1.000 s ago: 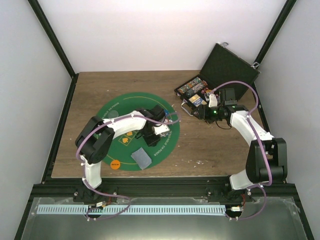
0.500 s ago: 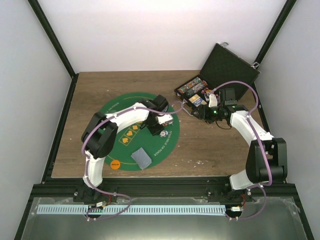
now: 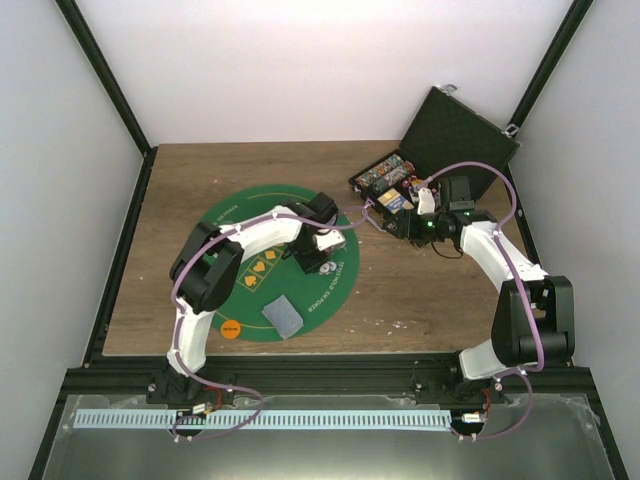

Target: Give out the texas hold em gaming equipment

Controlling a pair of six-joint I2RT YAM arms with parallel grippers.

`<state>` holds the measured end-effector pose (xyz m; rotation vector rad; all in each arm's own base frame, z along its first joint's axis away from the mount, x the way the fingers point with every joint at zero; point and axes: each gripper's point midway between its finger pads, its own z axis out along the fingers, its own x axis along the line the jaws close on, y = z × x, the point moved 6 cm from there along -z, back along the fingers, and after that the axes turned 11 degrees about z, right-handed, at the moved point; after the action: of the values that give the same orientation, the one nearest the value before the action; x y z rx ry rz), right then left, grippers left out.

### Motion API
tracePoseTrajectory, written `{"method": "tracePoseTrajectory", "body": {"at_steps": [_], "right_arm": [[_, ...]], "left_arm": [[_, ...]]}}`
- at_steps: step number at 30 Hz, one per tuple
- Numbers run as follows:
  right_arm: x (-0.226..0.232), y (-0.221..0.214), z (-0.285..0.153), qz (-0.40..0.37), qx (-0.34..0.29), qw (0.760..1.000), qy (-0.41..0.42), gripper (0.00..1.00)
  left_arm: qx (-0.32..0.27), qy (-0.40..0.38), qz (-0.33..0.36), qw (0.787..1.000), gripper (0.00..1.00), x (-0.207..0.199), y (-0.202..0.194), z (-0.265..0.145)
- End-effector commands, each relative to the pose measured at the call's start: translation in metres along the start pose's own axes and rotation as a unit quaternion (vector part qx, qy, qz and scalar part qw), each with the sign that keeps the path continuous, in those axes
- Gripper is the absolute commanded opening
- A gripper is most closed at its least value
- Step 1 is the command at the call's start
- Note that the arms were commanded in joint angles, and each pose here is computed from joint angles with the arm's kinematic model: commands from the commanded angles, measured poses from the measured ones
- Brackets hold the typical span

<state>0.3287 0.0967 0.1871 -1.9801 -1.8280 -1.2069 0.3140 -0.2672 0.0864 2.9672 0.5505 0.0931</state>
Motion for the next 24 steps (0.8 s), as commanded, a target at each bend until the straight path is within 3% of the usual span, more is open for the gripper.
{"method": "tracePoseTrajectory", "body": {"at_steps": [1,7,11,14,18,24], "right_arm": [[0.000,-0.002,0.001,-0.006,0.004,1.000,-0.001,0.55],[0.000,-0.002,0.001,-0.006,0.004,1.000,-0.002,0.55],[-0.001,-0.002,0.001,-0.005,0.004,1.000,-0.002,0.55],[-0.002,-0.003,0.003,-0.003,0.006,1.000,0.000,0.55],[-0.001,-0.001,0.003,-0.002,0.006,1.000,0.002,0.55],[0.002,0.002,0.001,-0.006,0.003,1.000,0.003,0.55]], "left_arm": [[-0.017,0.007,0.001,1.000,0.52,0.005,0.008,-0.013],[-0.027,0.010,0.005,1.000,0.61,0.007,0.007,-0.029],[-0.043,-0.001,-0.002,0.999,0.60,0.008,-0.005,-0.047],[-0.057,0.001,-0.023,0.998,0.47,0.018,-0.024,-0.062],[-0.039,0.005,-0.061,0.997,0.28,0.033,-0.051,-0.047],[-0.022,-0.023,-0.067,0.997,0.24,0.033,-0.052,-0.018]]}}
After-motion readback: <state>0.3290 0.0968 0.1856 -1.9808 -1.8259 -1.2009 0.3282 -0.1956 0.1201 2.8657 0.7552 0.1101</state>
